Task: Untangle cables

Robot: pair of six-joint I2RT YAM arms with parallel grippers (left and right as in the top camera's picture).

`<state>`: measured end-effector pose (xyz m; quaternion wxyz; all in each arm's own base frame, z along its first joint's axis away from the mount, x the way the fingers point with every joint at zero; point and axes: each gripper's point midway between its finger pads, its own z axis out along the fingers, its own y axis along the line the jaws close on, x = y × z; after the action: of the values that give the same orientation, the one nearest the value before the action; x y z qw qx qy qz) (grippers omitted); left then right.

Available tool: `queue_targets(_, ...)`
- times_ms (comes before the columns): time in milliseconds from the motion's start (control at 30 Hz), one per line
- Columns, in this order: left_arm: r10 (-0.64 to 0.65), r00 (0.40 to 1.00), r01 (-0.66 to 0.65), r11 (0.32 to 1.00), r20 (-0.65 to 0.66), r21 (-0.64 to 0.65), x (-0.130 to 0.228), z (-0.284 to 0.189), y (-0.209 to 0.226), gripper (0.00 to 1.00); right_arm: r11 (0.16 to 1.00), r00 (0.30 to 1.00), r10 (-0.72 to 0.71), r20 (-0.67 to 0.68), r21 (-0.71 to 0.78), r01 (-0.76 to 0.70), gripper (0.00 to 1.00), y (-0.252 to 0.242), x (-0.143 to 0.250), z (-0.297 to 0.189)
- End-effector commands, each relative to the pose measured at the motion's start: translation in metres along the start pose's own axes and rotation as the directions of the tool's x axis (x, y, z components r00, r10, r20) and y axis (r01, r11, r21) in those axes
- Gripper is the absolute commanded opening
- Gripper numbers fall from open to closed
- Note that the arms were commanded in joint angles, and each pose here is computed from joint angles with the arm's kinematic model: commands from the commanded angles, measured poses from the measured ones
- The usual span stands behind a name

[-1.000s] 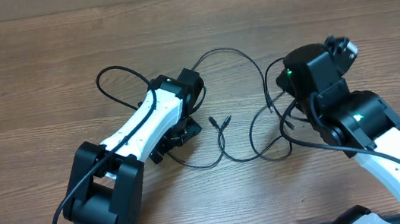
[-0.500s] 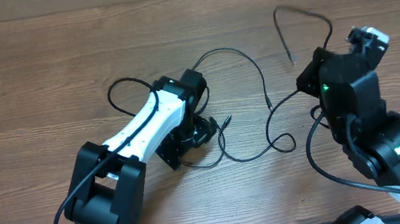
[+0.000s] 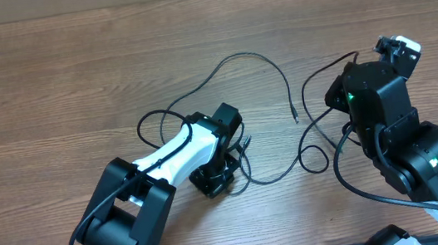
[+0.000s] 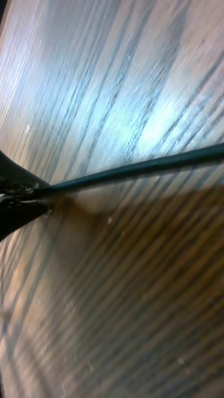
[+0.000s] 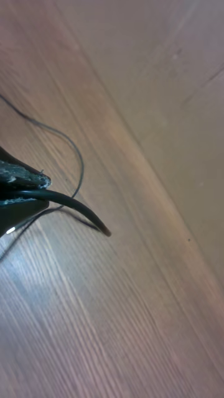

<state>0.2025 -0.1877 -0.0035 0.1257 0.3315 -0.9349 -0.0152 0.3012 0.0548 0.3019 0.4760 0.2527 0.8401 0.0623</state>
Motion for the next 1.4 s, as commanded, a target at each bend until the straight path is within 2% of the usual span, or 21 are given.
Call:
queue_targets(0, 0.086, 0.982, -0.074, 0.994, 0.166, -0.079, -0.038, -0.024, 0.015, 0.04, 1.000, 1.000, -0.012, 0.012, 0.011, 0.012, 0.04, -0.003, -0.005, -0.005)
queue_targets(100, 0.071, 0.957, -0.051, 0.996, 0.280, -0.079, -0.068, -0.080, 0.022, 0.04, 1.000, 1.000, -0.019, 0.004, 0.019, 0.018, 0.04, -0.006, -0.003, -0.005)
queue_targets(167, 0.065, 0.950, -0.078, 0.997, 0.306, 0.030, -0.076, -0.114, 0.009, 0.04, 1.000, 1.000, -0.016, 0.006, 0.016, 0.016, 0.04, -0.005, -0.004, -0.005)
queue_targets(200, 0.074, 0.948, -0.117, 0.985, 0.310, 0.123, -0.076, -0.134, -0.004, 0.05, 1.000, 1.000, -0.015, 0.007, 0.015, 0.015, 0.04, -0.005, -0.004, -0.005)
queue_targets(267, 0.119, 0.937, -0.226, 0.924, 0.328, 0.309, -0.074, -0.172, -0.033, 0.04, 1.000, 1.000, -0.018, 0.002, 0.015, 0.018, 0.04, -0.005, -0.002, -0.005)
queue_targets(300, 0.145, 0.926, -0.289, 0.866, 0.349, 0.407, -0.071, -0.194, -0.048, 0.04, 1.000, 1.000, -0.020, -0.006, 0.016, 0.020, 0.04, -0.005, -0.001, -0.005)
queue_targets(367, 0.147, 0.907, -0.356, 0.767, 0.394, 0.533, -0.068, -0.228, -0.064, 0.04, 0.999, 1.000, -0.026, -0.017, 0.027, 0.027, 0.04, -0.008, 0.002, -0.004)
queue_targets(400, 0.135, 0.900, -0.370, 0.742, 0.415, 0.559, -0.069, -0.239, -0.067, 0.04, 0.999, 0.999, -0.029, -0.021, 0.032, 0.030, 0.04, -0.009, 0.003, -0.004)
queue_targets(500, 0.112, 0.895, -0.372, 0.721, 0.431, 0.585, -0.069, -0.250, -0.068, 0.04, 0.999, 0.999, -0.033, -0.032, 0.030, 0.034, 0.04, -0.009, 0.005, -0.004)
queue_targets(667, 0.154, 0.921, -0.342, 0.759, 0.358, 0.554, -0.058, -0.227, -0.064, 0.05, 0.999, 0.999, -0.033, -0.038, 0.026, 0.034, 0.04, -0.008, 0.007, -0.003)
queue_targets(767, 0.274, 0.929, -0.370, 0.693, 0.249, 0.618, -0.030, -0.223, -0.076, 0.04, 0.999, 0.998, -0.036, -0.042, 0.029, 0.037, 0.04, -0.007, 0.008, -0.001)
queue_targets(833, 0.343, 0.909, -0.410, 0.639, 0.236, 0.651, -0.020, -0.225, -0.083, 0.04, 0.999, 0.998, -0.038, -0.045, 0.032, 0.040, 0.04, -0.007, 0.009, 0.000)
queue_targets(900, 0.338, 0.900, -0.435, 0.653, 0.276, 0.620, -0.029, -0.221, -0.084, 0.04, 0.998, 0.998, -0.042, -0.050, 0.037, 0.044, 0.04, -0.007, 0.010, 0.002)
queue_targets(1033, 0.219, 0.878, -0.389, 0.845, 0.425, 0.368, -0.080, -0.197, -0.050, 0.04, 0.998, 0.997, -0.044, -0.056, 0.039, 0.047, 0.04, -0.009, 0.011, 0.001)
queue_targets(1100, 0.208, 0.868, -0.347, 0.904, 0.450, 0.251, -0.091, -0.187, -0.029, 0.04, 0.999, 0.999, -0.031, -0.031, 0.025, 0.032, 0.04, -0.006, 0.005, -0.001)
queue_targets(1233, 0.236, 0.895, -0.310, 0.939, 0.378, 0.148, -0.088, -0.164, -0.009, 0.16, 0.998, 0.983, 0.057, 0.172, 0.000, -0.058, 0.04, -0.002, -0.044, -0.011)
queue_targets(1300, 0.248, 0.908, -0.305, 0.944, 0.338, 0.127, -0.085, -0.155, -0.006, 0.21, 0.998, 0.946, 0.059, 0.319, -0.020, -0.055, 0.04, 0.000, -0.082, -0.023)
queue_targets(1367, 0.256, 0.916, -0.305, 0.945, 0.309, 0.120, -0.082, -0.147, -0.008, 0.22, 0.999, 0.895, 0.026, 0.445, -0.039, -0.010, 0.04, 0.006, -0.118, -0.036)
